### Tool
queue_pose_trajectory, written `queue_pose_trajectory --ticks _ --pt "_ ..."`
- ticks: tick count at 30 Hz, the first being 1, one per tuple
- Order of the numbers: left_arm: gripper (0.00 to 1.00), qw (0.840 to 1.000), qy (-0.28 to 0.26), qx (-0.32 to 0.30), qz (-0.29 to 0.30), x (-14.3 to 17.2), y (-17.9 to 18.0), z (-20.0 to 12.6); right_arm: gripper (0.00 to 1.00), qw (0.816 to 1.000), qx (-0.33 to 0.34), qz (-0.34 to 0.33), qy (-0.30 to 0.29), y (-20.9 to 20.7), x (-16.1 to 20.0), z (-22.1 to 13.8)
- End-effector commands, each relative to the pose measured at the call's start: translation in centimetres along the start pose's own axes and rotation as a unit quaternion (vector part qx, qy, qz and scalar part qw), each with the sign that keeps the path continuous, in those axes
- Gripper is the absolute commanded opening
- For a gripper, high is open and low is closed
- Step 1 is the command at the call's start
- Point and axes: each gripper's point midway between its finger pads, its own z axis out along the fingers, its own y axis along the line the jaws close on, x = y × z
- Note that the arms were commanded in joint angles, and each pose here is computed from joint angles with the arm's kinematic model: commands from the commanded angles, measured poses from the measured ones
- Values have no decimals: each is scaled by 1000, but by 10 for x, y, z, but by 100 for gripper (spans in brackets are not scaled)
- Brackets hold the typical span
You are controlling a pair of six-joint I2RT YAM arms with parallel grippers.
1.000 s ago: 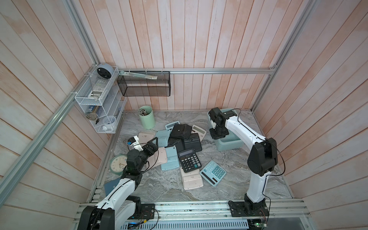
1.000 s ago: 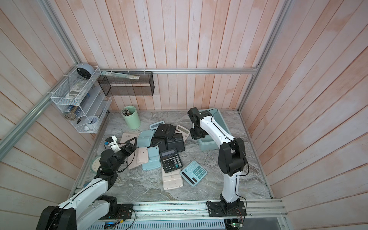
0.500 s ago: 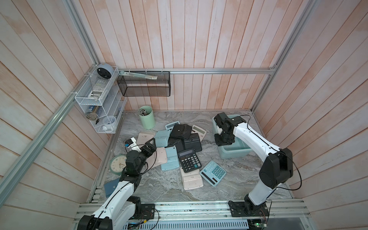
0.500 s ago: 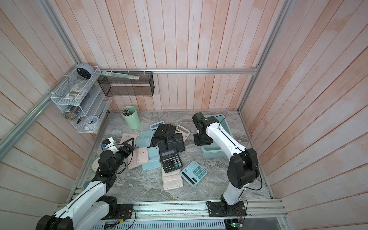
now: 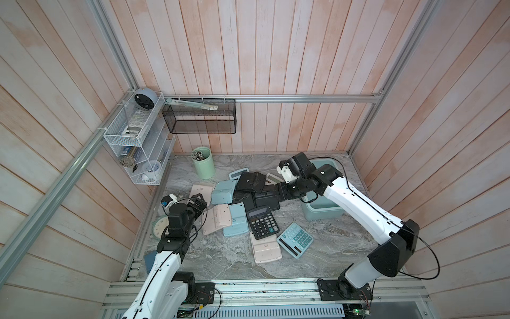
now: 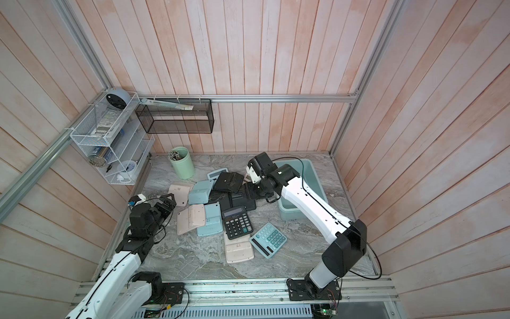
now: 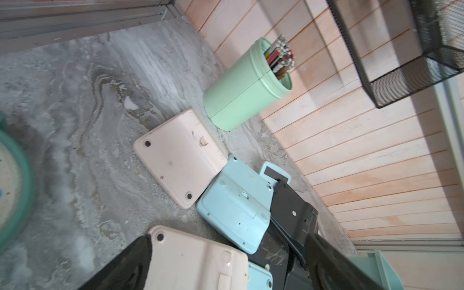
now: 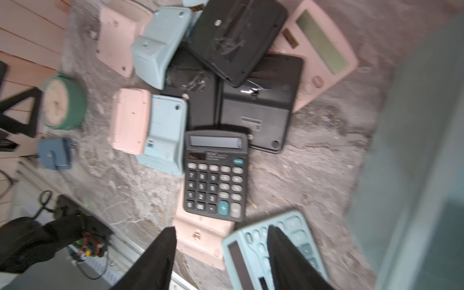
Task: Put the calculator in the storage box
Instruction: Move the storage box to the center of the board, then pick up the calculator at the center of the board.
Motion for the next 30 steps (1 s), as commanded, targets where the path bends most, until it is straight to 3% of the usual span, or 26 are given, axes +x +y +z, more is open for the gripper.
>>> queue_pose_trajectory --ticks 1,16,30 --pt "100 998 55 -40 -11 19 22 0 65 994 -113 8 0 48 -10 28" --pt "100 990 122 -73 4 40 40 24 68 980 -186 49 53 99 -10 129" --pt "100 983 173 -54 0 66 43 40 69 972 -212 74 71 106 -5 162"
